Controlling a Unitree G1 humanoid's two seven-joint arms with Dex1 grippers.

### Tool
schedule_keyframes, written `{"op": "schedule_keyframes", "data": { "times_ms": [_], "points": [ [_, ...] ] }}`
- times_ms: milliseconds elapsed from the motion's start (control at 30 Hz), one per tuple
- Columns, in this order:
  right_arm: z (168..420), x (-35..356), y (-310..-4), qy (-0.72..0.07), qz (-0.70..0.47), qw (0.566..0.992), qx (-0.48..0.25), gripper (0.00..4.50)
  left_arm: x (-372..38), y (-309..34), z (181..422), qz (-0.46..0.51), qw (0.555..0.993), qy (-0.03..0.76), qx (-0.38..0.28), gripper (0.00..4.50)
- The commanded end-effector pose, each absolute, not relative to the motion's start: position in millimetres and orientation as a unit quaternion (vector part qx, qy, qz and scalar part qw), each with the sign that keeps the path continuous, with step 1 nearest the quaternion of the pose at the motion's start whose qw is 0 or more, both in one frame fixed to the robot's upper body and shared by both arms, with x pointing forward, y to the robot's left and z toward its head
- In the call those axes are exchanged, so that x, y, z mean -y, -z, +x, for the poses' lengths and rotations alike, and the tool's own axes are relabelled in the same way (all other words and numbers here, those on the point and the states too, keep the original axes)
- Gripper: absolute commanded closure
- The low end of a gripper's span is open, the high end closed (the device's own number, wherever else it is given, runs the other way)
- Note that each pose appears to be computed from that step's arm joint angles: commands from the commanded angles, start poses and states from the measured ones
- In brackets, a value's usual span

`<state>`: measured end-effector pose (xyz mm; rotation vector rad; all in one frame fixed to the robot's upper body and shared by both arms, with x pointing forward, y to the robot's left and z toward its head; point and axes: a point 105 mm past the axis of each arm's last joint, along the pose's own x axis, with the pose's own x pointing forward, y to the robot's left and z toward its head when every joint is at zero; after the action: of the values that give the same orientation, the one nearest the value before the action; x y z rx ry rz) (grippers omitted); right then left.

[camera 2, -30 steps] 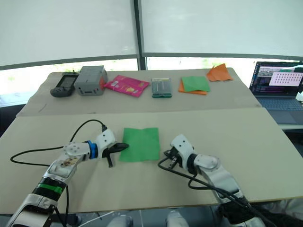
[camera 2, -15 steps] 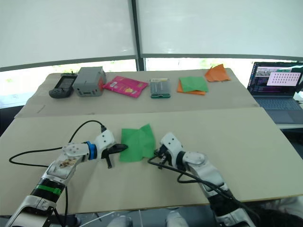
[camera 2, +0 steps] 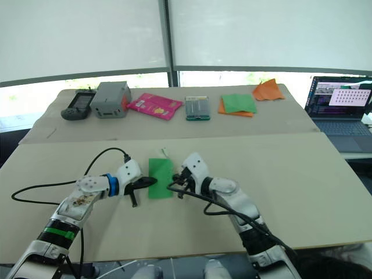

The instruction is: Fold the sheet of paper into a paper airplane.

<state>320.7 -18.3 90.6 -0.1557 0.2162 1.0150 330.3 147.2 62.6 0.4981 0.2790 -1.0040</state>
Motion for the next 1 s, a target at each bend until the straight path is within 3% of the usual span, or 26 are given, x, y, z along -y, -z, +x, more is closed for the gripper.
{"op": "schedule_keyframes", "data": {
  "times_ms": [33,500,667,833,1000],
  "points": [
    [321,1,-99,-0.502,-0.082,0.857,-0.081,4.49,-153,-52,324,0.245,0.83,0.475,-0.16,4.5],
    [327,-8,-56,-0.494,-0.109,0.845,-0.175,4.49,-172,-68,324,0.25,0.844,0.449,-0.154,4.5],
    [328,-10,-53,-0.494,-0.106,0.844,-0.181,4.49,-191,-114,325,0.183,0.873,0.436,-0.118,4.5],
    [328,-13,-51,-0.494,-0.109,0.843,-0.185,4.49,-192,-148,318,0.112,0.872,0.47,-0.087,4.5],
    [327,-16,-50,-0.495,-0.105,0.842,-0.187,4.49,-171,-126,325,0.103,0.861,0.487,-0.106,4.5]
  ]
}}
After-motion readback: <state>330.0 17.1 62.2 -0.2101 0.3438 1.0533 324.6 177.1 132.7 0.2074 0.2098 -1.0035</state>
